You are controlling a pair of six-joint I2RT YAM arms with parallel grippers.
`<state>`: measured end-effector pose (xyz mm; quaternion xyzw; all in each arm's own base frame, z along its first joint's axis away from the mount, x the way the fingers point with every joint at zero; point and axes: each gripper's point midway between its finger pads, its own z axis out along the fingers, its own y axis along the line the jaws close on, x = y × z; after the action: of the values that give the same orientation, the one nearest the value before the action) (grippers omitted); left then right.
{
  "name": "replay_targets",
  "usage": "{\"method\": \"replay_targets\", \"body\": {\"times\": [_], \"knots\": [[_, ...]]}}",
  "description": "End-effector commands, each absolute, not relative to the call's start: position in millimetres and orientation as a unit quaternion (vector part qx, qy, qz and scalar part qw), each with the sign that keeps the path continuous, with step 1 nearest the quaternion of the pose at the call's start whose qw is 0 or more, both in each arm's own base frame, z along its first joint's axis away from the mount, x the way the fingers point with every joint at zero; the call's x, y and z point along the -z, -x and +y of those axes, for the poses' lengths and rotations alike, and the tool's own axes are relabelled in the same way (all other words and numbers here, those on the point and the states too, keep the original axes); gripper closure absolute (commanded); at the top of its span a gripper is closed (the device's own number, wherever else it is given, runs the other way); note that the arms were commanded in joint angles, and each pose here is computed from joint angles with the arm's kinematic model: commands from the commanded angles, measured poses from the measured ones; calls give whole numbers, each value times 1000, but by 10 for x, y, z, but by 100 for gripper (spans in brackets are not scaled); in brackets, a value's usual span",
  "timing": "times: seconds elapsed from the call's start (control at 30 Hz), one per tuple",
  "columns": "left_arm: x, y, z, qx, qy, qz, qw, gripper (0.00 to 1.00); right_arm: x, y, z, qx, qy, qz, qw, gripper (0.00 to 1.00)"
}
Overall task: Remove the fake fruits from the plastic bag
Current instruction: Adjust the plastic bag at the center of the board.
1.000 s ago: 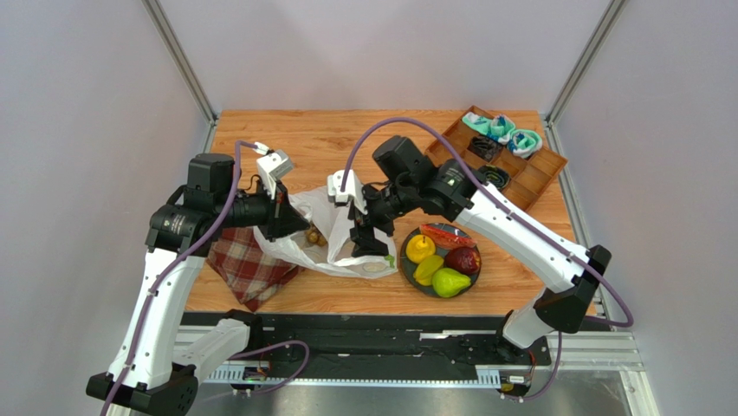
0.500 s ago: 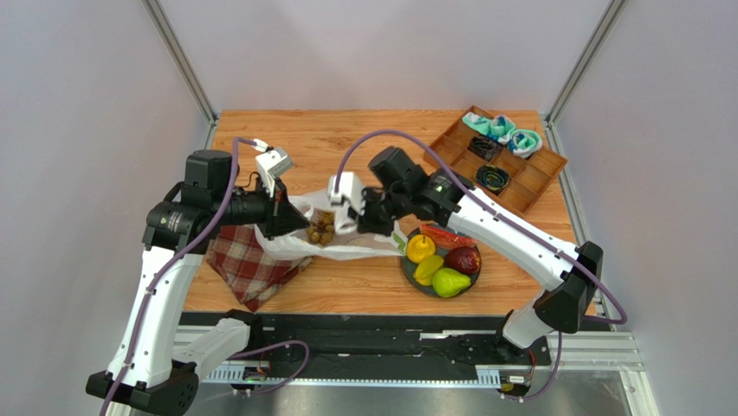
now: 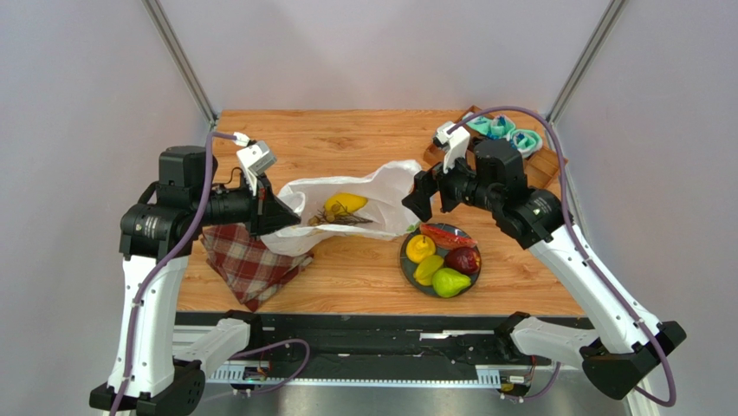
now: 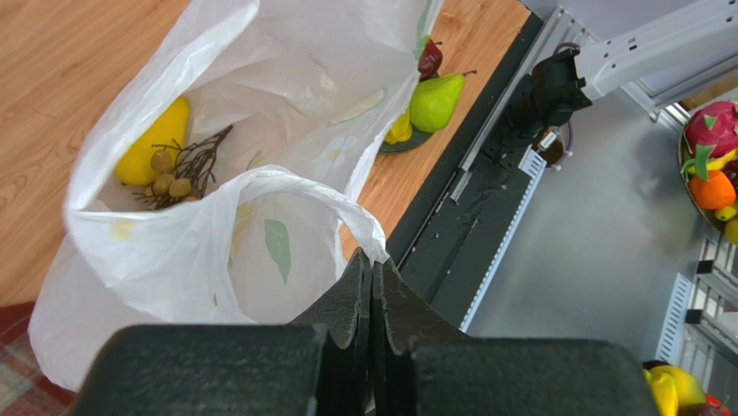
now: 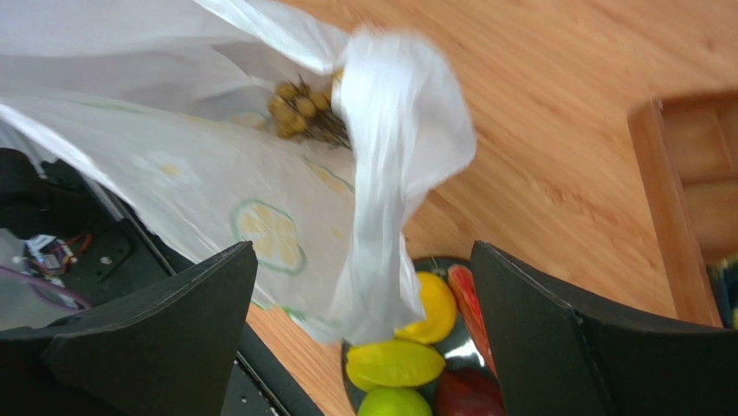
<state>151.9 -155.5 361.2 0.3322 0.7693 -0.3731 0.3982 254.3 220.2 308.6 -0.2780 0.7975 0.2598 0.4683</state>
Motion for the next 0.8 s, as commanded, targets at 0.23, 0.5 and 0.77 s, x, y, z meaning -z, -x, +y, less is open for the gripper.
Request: {"method": "replay_targets", "body": {"times": [0.23,0.5,0.77], "knots": [[-3644,-1376,-1688,446,-310,746,385,100,-3617,-1912,3492,-337,519,609,496,28],[-3713,-1123,-1686,460,-309,736,389,100,-2808,-2347,4018,-297,478,697,444,100],[-3435,-713,-1623,463,-319,748,353,100,-1826,-2535,4121,-286,360,805,374,100]]}}
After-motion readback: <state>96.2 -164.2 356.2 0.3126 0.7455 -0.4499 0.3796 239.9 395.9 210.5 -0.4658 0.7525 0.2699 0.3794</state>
